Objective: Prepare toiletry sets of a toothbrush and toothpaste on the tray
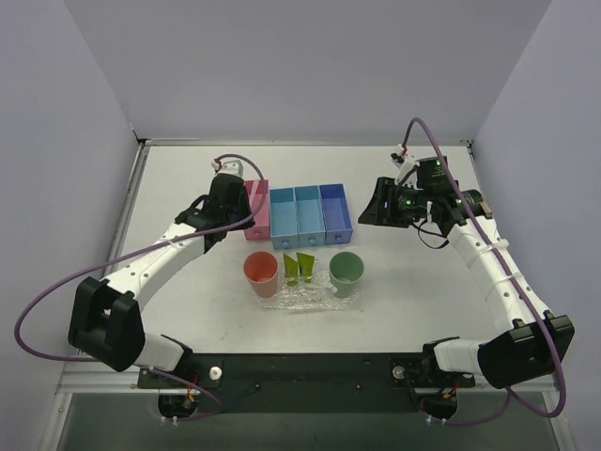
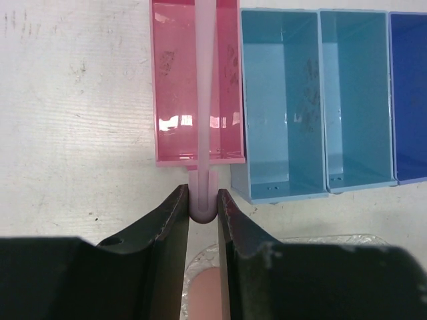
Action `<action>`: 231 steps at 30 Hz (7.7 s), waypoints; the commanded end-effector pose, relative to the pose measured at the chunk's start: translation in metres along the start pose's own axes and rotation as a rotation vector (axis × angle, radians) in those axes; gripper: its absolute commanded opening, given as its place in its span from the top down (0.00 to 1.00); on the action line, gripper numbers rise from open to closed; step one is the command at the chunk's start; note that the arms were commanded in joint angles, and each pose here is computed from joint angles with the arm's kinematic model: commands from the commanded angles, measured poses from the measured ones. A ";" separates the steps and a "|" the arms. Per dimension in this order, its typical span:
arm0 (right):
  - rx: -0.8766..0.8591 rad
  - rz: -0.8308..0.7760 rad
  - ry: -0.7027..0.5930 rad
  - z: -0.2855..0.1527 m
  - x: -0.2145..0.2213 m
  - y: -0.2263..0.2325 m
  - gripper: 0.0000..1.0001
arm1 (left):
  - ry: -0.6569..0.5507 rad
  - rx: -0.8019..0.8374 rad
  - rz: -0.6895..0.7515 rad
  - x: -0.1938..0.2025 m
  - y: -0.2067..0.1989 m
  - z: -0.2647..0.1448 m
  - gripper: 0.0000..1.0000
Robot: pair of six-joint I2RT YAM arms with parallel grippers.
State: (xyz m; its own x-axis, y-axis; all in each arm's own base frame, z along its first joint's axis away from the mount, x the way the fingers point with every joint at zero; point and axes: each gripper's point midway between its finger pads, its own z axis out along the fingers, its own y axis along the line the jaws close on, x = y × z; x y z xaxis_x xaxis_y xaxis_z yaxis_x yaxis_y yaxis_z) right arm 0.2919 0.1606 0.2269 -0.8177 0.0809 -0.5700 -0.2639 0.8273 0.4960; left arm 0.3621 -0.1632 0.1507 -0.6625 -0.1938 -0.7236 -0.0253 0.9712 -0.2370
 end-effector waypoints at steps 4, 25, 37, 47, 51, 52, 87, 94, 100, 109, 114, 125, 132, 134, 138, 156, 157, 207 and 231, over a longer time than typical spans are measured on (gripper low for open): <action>-0.019 -0.007 -0.033 -0.006 -0.006 0.005 0.57 | -0.088 0.067 0.049 -0.030 -0.005 -0.046 1.00; -0.032 -0.030 -0.250 -0.018 -0.035 0.012 0.57 | 0.010 0.180 0.241 0.013 0.001 -0.161 1.00; -0.009 -0.073 -0.259 -0.027 -0.027 0.008 0.57 | 0.121 0.295 0.305 0.029 -0.023 -0.207 1.00; 0.048 -0.089 -0.274 -0.033 -0.027 -0.001 0.56 | 0.311 0.441 0.395 0.064 -0.035 -0.228 1.00; 0.058 -0.088 -0.265 -0.032 -0.024 -0.004 0.56 | 0.309 0.439 0.418 0.063 -0.031 -0.236 1.00; 0.062 -0.084 -0.262 -0.031 -0.023 -0.005 0.56 | 0.297 0.434 0.425 0.060 -0.029 -0.237 1.00; 0.145 -0.036 -0.235 -0.027 -0.013 -0.023 0.57 | 0.441 0.406 0.590 0.114 -0.012 -0.235 1.00; 0.147 -0.046 -0.234 -0.028 -0.012 -0.023 0.56 | 0.460 0.415 0.586 0.117 -0.021 -0.226 1.00; 0.153 -0.046 -0.228 -0.028 -0.008 -0.026 0.56 | 0.461 0.420 0.581 0.116 -0.027 -0.222 1.00; 0.155 -0.052 -0.224 -0.028 -0.006 -0.027 0.56 | 0.464 0.413 0.576 0.112 -0.034 -0.218 1.00; 0.153 -0.056 -0.217 -0.026 -0.004 -0.027 0.56 | 0.468 0.416 0.575 0.112 -0.037 -0.217 1.00; 0.166 -0.066 -0.210 -0.024 -0.002 -0.032 0.56 | 0.483 0.434 0.568 0.112 -0.045 -0.214 1.00; 0.174 -0.072 -0.212 -0.025 0.000 -0.034 0.56 | 0.491 0.431 0.572 0.112 -0.048 -0.212 1.00; 0.177 -0.075 -0.208 -0.024 0.001 -0.035 0.56 | 0.494 0.432 0.577 0.113 -0.049 -0.213 1.00; 0.181 -0.079 -0.208 -0.025 0.002 -0.035 0.56 | 0.502 0.420 0.586 0.114 -0.048 -0.211 1.00; 0.193 -0.081 -0.205 -0.024 0.006 -0.040 0.56 | 0.503 0.325 0.629 0.116 -0.041 -0.211 1.00; 0.193 -0.082 -0.207 -0.025 0.006 -0.040 0.56 | 0.503 0.327 0.633 0.116 -0.041 -0.212 1.00; 0.219 -0.104 -0.184 -0.021 0.018 -0.051 0.56 | 0.545 0.242 0.651 0.126 -0.056 -0.203 1.00; 0.222 -0.127 -0.180 -0.019 0.018 -0.056 0.56 | 0.575 0.164 0.690 0.133 -0.061 -0.187 1.00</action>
State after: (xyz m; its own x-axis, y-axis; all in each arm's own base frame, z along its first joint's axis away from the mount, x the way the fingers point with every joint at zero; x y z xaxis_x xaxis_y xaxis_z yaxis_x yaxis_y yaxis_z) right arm 0.2781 0.1088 0.1985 -0.6974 0.0553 -0.7145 -0.2165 0.9342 0.2836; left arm 0.1293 -0.2168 0.1796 -0.7682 0.5756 -0.2804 0.5999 0.8001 -0.0011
